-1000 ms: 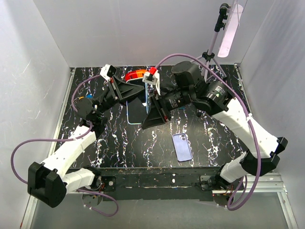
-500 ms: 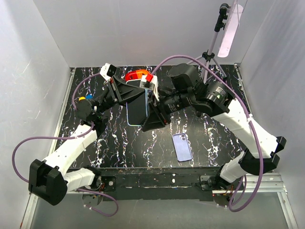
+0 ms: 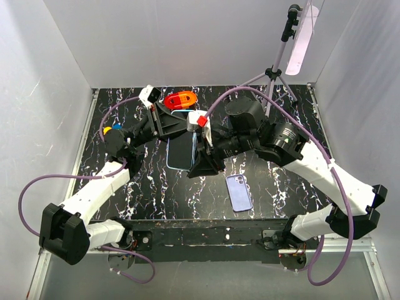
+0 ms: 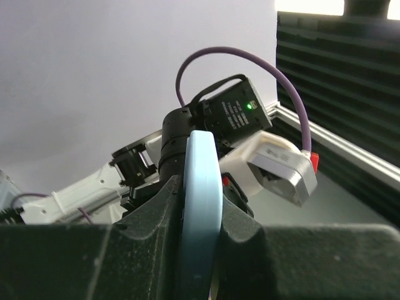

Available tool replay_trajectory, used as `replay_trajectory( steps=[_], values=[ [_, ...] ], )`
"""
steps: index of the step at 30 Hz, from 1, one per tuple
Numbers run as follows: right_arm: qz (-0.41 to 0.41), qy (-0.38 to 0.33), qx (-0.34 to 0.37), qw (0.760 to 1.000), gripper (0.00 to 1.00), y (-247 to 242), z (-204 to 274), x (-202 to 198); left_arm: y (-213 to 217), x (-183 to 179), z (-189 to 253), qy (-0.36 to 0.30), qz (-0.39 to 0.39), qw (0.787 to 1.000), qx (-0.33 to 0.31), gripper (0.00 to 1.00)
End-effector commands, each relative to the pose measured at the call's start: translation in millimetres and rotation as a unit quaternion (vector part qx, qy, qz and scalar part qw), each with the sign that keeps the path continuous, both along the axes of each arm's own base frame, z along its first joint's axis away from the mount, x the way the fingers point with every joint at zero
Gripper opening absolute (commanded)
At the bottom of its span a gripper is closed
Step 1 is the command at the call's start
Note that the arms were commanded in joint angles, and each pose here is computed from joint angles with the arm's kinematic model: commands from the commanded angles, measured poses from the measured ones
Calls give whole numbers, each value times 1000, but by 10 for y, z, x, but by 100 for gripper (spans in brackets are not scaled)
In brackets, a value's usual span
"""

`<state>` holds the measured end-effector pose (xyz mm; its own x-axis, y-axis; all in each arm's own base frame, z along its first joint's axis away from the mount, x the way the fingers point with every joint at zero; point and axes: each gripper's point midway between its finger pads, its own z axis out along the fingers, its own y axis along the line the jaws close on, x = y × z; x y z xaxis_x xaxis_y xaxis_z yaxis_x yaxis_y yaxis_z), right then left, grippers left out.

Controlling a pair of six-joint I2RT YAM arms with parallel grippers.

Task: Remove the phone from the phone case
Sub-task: Remove the phone case from the phone.

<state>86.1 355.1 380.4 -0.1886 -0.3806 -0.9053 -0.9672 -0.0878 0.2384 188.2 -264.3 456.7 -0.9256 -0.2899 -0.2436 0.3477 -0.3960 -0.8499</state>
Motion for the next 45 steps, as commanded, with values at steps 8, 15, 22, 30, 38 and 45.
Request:
replay_trajectory(
  steps=[8, 15, 22, 30, 38, 45],
  values=[
    [-76, -244, 133, 958, 1, 522, 591, 795, -217, -9, -187, 173, -80, 981, 29, 0],
    [-363, -186, 52, 911, 1, 96, -41, 1597, -105, 15, -16, 137, -45, 989, -30, 0],
    [-511, 20, 7, 859, 1, -353, -494, 1483, 111, 178, 163, 107, 51, 987, -110, 0],
    [-373, 98, 54, 921, 1, -99, -223, 931, 132, 212, 387, 78, 58, 984, -148, 0],
    [-314, 231, 66, 918, 54, -432, -70, 299, -21, 273, 185, 36, 91, 991, -86, 0],
    [-287, 309, 73, 904, 72, -666, -11, -57, -8, 304, 33, 20, 136, 989, -48, 0]
  ],
)
